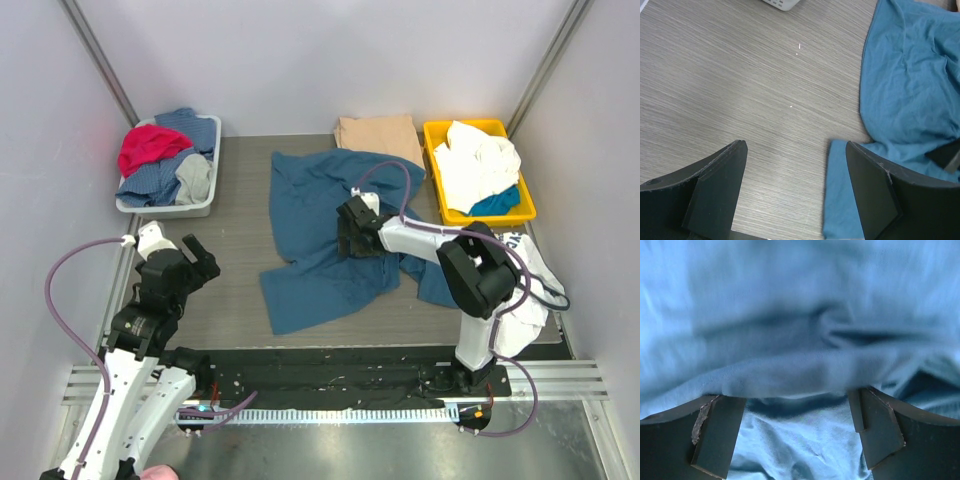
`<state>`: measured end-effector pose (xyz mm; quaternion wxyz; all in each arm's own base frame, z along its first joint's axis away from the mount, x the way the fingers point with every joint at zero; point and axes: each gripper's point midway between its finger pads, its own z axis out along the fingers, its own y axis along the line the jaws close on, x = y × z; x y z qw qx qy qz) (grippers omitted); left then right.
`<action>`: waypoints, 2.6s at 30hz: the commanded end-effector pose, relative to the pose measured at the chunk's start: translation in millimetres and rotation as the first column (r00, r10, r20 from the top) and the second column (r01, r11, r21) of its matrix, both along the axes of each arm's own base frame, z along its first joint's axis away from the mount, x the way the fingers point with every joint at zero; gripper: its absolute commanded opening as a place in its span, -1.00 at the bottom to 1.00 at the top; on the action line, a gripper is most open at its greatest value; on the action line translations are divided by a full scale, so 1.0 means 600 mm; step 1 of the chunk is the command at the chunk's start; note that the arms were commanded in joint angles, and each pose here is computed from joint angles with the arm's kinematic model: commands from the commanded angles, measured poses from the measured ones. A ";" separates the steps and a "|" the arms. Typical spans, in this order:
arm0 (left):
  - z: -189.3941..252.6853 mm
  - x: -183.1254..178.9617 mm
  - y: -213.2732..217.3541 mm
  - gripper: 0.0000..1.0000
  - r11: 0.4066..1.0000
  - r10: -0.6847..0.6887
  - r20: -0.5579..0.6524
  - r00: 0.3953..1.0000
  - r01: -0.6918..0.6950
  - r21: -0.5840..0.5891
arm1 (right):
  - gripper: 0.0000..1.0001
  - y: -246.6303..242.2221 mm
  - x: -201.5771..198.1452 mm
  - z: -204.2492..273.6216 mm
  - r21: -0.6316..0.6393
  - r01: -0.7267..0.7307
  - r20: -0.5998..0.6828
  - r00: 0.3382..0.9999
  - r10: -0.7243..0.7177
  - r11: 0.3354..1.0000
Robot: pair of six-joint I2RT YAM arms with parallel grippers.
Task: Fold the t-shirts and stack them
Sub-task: Flatten the tshirt out
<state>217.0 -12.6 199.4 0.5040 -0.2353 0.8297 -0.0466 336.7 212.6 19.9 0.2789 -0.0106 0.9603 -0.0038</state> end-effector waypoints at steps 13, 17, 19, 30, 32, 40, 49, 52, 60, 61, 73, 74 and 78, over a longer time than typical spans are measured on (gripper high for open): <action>0.029 0.002 0.001 0.70 1.000 -0.014 0.031 0.999 0.013 0.013 | 0.84 -0.030 0.254 0.108 -0.082 0.004 0.232 0.973 0.015 0.997; 0.033 0.000 0.000 0.69 1.000 -0.011 0.050 0.999 0.012 -0.001 | 0.85 0.009 0.217 0.203 0.018 -0.063 0.313 0.948 0.054 0.998; 0.034 0.001 -0.003 0.69 1.000 -0.015 0.055 0.998 0.016 -0.011 | 0.84 0.019 0.182 0.236 0.039 -0.093 0.336 0.939 0.075 0.995; 0.032 0.010 -0.015 0.70 0.999 -0.038 0.065 0.997 0.041 -0.033 | 0.84 0.175 -0.054 0.177 0.112 -0.288 0.215 0.942 0.260 0.951; 0.031 0.011 -0.017 0.70 0.998 -0.043 0.065 0.997 0.046 -0.037 | 0.84 0.205 -0.078 0.150 0.110 -0.314 0.200 0.936 0.288 0.943; 0.030 0.003 -0.011 0.70 0.999 -0.036 0.063 0.997 0.038 -0.028 | 0.83 0.273 -0.110 0.099 0.120 -0.346 0.173 0.930 0.323 0.931; 0.017 -0.002 -0.011 0.70 0.999 -0.034 0.051 0.998 0.035 -0.033 | 0.84 0.231 -0.090 0.097 0.006 -0.282 0.212 0.938 0.275 0.959; 0.015 0.001 -0.016 0.70 0.998 -0.046 0.048 0.998 0.048 -0.040 | 0.85 0.178 -0.061 0.099 -0.057 -0.208 0.221 0.951 0.216 0.976; 0.016 0.004 -0.023 0.70 0.997 -0.063 0.048 0.997 0.065 -0.048 | 0.85 -0.045 0.062 0.127 -0.085 0.074 0.243 0.969 -0.051 0.994; 0.015 0.004 -0.024 0.70 0.996 -0.067 0.046 0.997 0.069 -0.050 | 0.85 -0.086 0.085 0.132 -0.093 0.122 0.249 0.964 -0.095 0.988; 0.015 0.000 -0.025 0.70 0.996 -0.073 0.045 0.996 0.075 -0.052 | 0.85 -0.196 0.168 0.128 -0.113 0.249 0.237 0.947 -0.217 0.962; 0.015 0.000 -0.025 0.70 0.996 -0.074 0.043 0.996 0.076 -0.049 | 0.84 -0.195 0.162 0.123 -0.106 0.248 0.225 0.949 -0.220 0.963; 0.014 -0.002 -0.023 0.69 0.996 -0.071 0.042 0.997 0.073 -0.048 | 0.82 -0.167 0.137 0.125 -0.001 0.200 0.220 0.956 -0.195 0.980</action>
